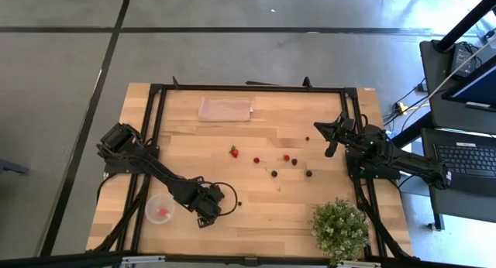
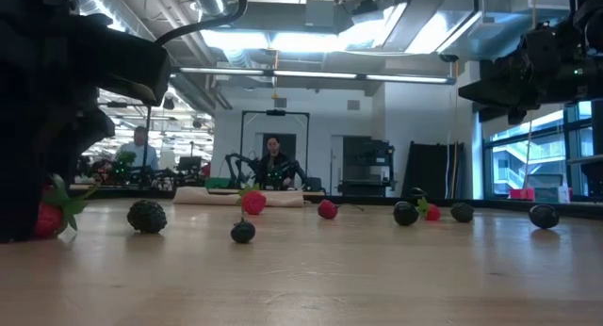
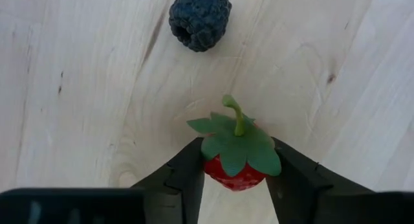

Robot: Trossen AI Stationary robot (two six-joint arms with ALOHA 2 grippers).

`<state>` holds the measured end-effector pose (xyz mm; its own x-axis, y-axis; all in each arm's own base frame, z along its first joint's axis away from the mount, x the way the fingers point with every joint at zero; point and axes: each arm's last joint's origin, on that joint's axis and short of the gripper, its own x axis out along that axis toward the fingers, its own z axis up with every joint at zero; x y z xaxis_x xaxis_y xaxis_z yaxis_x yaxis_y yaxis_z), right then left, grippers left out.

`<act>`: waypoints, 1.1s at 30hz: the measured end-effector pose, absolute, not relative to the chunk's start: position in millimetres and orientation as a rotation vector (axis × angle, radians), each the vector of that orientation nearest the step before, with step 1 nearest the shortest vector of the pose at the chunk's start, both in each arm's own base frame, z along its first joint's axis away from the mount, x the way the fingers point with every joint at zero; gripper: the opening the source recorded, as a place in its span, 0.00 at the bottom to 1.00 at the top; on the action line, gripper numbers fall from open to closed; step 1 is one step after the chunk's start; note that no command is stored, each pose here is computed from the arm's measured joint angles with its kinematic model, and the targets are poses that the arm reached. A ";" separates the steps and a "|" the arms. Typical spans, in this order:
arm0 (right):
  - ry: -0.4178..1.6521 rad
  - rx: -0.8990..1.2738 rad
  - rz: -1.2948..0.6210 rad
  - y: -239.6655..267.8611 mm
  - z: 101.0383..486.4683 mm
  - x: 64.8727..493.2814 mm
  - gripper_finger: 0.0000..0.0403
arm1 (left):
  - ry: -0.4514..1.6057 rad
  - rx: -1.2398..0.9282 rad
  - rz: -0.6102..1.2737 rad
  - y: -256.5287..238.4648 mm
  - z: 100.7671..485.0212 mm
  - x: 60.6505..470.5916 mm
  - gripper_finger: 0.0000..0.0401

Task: Pick and placing Produce into tupperware
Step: Put the bottom strawberry into the transparent bin

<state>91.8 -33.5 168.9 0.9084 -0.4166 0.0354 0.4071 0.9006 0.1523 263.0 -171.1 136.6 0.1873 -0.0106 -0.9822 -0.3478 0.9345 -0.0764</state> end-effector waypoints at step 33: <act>-0.076 0.145 -0.426 -33.5 169.6 91.8 0.03 | 1.778 -0.921 0.296 -130.4 264.0 161.5 0.35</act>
